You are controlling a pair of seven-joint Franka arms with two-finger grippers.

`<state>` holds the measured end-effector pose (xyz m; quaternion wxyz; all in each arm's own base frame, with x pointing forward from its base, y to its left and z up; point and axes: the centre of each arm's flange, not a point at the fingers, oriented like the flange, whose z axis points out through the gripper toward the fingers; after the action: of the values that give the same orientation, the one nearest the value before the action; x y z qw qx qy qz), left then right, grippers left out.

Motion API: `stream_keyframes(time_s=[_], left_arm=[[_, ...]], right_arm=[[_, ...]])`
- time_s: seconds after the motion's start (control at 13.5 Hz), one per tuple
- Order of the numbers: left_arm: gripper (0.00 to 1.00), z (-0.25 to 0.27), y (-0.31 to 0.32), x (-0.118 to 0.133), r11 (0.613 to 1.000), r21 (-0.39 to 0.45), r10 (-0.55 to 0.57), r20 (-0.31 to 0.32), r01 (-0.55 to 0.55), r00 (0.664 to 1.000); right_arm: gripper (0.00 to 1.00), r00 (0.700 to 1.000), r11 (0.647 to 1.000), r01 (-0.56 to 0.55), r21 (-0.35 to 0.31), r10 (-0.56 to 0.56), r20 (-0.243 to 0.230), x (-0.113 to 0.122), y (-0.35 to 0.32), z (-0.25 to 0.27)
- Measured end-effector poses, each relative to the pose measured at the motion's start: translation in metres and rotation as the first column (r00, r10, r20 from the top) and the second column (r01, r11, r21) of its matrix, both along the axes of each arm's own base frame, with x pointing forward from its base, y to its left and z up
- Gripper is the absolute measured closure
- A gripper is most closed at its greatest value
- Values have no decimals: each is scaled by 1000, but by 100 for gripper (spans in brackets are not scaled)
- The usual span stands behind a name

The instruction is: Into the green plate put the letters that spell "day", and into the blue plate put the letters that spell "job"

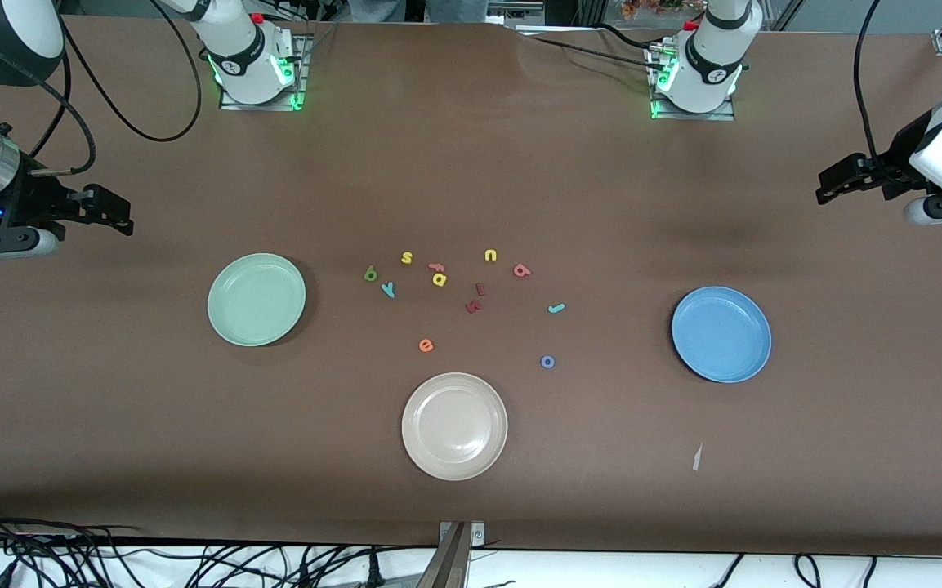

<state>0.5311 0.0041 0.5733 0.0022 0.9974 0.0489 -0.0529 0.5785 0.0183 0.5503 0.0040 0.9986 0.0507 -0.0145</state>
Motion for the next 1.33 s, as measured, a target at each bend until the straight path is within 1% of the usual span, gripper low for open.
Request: stream_keyframes(time_s=[0.37, 0.59, 0.81, 1.11, 1.33], left_arm=[[0, -1, 1, -1, 1000, 0, 2, -11, -2, 1000], [0, -4, 3, 0, 1000, -1, 6, -19, -6, 1000], [0, -7, 7, 1, 1000, -1, 12, -25, -12, 1000], [0, -8, 8, 1, 1000, -1, 14, -30, -14, 999], [0, -9, 8, 1, 1000, -1, 14, -34, -14, 999]], right_arm=[[0, 1000, 1000, 0, 0, 0, -3, 0, 0, -1], [0, 1000, 1000, 1, 4, -1, 5, 1, 0, 0], [0, 1000, 999, 10, 47, -11, 14, 1, 1, 3], [0, 1000, 998, 9, 60, -11, 26, -3, 0, 12], [0, 999, 998, 8, 67, -11, 47, -9, -1, 25]])
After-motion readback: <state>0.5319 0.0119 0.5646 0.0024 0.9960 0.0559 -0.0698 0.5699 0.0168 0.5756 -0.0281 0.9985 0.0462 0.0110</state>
